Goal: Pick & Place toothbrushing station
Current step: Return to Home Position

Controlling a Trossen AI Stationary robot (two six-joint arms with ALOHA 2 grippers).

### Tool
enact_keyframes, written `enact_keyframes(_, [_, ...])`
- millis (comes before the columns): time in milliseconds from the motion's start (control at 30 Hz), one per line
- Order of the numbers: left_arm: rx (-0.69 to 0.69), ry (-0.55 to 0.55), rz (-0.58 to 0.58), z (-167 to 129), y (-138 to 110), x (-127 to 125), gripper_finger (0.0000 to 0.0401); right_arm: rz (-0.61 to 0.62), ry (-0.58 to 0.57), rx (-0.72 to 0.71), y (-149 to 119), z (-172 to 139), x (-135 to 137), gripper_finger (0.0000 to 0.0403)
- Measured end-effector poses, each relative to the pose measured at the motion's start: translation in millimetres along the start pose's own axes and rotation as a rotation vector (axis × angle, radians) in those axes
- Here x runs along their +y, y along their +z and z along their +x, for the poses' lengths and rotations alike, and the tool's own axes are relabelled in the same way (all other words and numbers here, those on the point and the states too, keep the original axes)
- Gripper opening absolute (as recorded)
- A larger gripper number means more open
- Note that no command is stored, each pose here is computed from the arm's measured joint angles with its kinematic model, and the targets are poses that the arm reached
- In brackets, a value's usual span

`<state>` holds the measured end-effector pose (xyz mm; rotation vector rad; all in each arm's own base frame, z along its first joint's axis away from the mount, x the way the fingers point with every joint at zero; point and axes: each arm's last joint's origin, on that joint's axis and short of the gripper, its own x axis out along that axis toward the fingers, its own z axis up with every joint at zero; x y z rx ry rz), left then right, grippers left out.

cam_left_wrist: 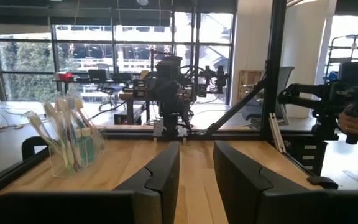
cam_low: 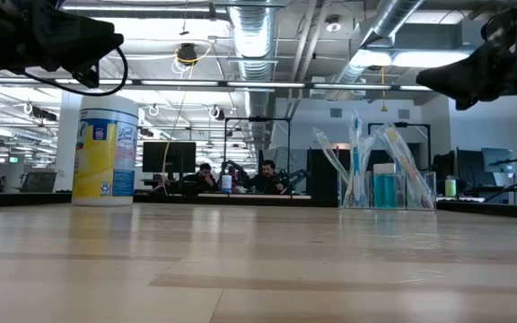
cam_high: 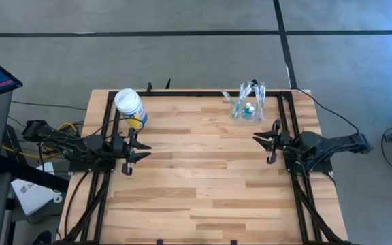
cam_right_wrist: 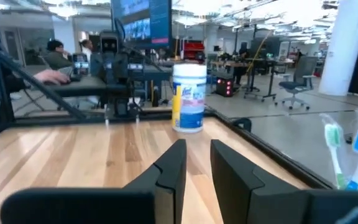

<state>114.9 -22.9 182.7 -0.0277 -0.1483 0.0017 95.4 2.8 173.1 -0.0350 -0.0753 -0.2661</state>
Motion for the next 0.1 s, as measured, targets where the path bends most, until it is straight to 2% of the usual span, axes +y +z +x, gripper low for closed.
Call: enact_keyframes(100, [0.001,-0.004,0.011,0.1,-0.1,0.1,0.0094,-0.004,-0.004,0.014,-0.9,0.7,-2.0,0.0065])
